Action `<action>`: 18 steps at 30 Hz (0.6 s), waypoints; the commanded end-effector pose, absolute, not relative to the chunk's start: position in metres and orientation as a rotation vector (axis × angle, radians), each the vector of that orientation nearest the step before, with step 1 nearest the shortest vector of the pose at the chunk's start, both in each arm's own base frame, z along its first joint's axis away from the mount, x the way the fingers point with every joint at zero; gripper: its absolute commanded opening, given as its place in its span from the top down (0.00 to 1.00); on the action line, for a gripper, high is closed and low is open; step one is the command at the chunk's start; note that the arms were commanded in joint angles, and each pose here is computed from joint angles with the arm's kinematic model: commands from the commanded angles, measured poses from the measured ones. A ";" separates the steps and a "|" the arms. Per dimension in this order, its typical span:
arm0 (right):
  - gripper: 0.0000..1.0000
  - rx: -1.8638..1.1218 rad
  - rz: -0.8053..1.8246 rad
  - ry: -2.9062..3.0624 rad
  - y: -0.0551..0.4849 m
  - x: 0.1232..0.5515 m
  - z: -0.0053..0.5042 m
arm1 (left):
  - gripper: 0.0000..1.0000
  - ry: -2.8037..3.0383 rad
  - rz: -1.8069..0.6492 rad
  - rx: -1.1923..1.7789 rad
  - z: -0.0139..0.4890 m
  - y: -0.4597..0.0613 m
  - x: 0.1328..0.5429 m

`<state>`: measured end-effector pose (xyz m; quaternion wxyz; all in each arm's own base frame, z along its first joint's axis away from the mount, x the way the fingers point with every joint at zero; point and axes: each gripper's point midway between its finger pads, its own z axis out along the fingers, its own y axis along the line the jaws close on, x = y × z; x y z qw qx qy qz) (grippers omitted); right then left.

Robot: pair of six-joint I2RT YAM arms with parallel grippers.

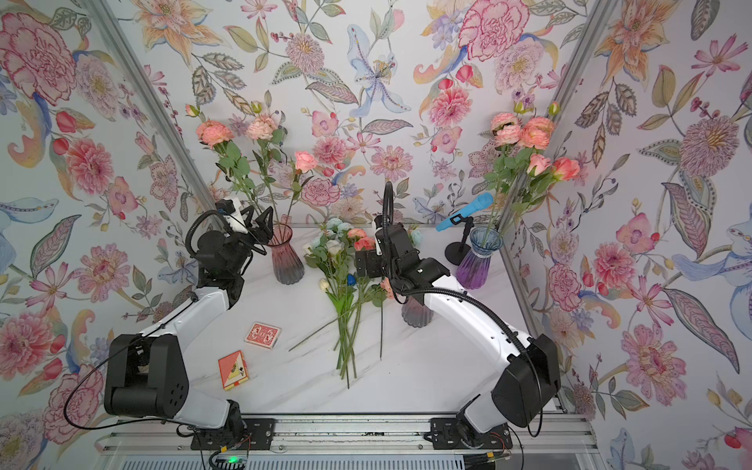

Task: Place the pink flowers into the vase
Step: Move the vase to the center of the board.

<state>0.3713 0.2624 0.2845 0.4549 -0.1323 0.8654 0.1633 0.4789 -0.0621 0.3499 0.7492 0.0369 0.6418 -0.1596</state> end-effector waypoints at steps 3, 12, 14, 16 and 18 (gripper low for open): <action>0.01 -0.263 0.353 2.070 0.228 0.369 0.315 | 0.33 1.387 -0.351 0.126 0.358 -0.075 0.467; 0.01 -0.210 0.310 2.091 0.194 0.360 0.313 | 0.32 1.388 -0.364 0.150 0.358 -0.088 0.465; 0.01 -0.197 0.300 2.105 0.187 0.358 0.308 | 0.30 1.387 -0.366 0.157 0.359 -0.091 0.464; 0.01 -0.186 0.292 2.112 0.181 0.357 0.305 | 0.29 1.386 -0.366 0.166 0.360 -0.095 0.463; 0.01 -0.174 0.288 2.116 0.174 0.356 0.303 | 0.26 1.387 -0.366 0.173 0.361 -0.098 0.461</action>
